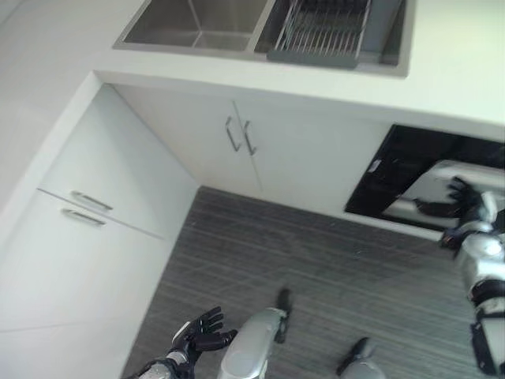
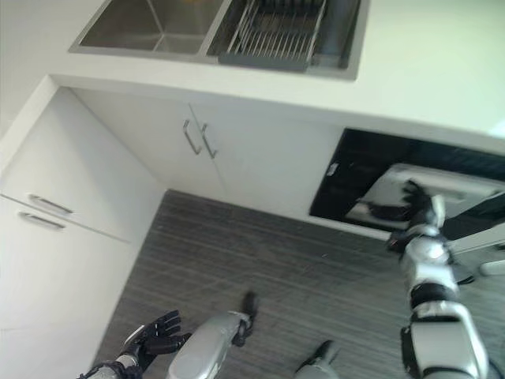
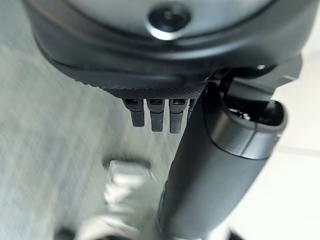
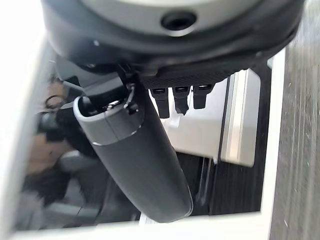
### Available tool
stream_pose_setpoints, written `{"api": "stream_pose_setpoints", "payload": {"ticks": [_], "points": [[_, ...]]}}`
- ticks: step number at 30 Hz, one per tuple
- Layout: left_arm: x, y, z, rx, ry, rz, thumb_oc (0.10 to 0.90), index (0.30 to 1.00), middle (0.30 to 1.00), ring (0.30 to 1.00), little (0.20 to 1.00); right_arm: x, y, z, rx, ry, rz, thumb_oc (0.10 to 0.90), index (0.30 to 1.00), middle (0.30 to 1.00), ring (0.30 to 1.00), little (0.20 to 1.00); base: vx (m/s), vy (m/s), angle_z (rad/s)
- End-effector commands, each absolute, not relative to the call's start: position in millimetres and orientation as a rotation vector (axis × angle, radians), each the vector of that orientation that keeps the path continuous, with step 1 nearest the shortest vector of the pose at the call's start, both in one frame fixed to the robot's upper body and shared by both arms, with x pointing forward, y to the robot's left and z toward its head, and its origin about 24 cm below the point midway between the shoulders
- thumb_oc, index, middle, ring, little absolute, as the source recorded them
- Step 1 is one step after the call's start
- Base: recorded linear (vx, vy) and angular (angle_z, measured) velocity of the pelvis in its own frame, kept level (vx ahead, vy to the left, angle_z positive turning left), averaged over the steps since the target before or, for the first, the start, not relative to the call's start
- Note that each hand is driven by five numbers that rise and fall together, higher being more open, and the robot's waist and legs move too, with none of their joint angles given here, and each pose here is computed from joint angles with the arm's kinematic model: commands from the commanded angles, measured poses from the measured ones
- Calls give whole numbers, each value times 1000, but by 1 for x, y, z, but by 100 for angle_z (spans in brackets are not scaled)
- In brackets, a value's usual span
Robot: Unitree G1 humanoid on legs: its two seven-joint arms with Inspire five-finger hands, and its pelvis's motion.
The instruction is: Place the dishes in the dishwasher.
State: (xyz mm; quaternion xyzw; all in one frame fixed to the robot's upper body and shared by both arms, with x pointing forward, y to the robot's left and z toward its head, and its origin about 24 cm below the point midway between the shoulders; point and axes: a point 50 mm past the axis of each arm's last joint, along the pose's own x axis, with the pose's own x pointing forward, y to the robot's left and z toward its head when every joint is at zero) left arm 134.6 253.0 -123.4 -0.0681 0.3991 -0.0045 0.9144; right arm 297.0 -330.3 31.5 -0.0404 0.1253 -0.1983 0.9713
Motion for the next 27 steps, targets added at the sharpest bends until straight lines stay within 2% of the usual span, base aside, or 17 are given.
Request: {"api": "stream_pose_setpoints", "payload": {"ticks": [1, 2, 8, 11, 17, 27], "points": [[113, 253, -130, -121, 875, -26, 800, 900, 900, 900, 900, 302, -354, 77, -98, 58, -418, 800, 900, 900, 900, 900, 26, 98, -40], [119, 255, -127, -115, 865, -22, 800, 900, 900, 900, 900, 288, -346, 49, -61, 122, -410, 800, 900, 900, 900, 900, 3, 46, -17], [130, 263, -122, -95, 832, 12, 800, 900, 900, 900, 900, 248, -325, -16, 75, 280, -385, 800, 900, 900, 900, 900, -49, -25, -14], [139, 263, -121, -32, 825, 1, 800, 900, 900, 900, 900, 213, -309, -57, 152, 393, -347, 800, 900, 900, 900, 900, -95, -237, 19], [131, 265, -132, -89, 894, 103, 800, 900, 900, 900, 900, 156, -278, -110, 289, 601, -338, 800, 900, 900, 900, 900, -44, -196, 2], [119, 248, -144, -143, 943, 107, 800, 900, 900, 900, 900, 115, -261, -140, 264, 831, -322, 800, 900, 900, 900, 900, 2, -60, 16]]}}
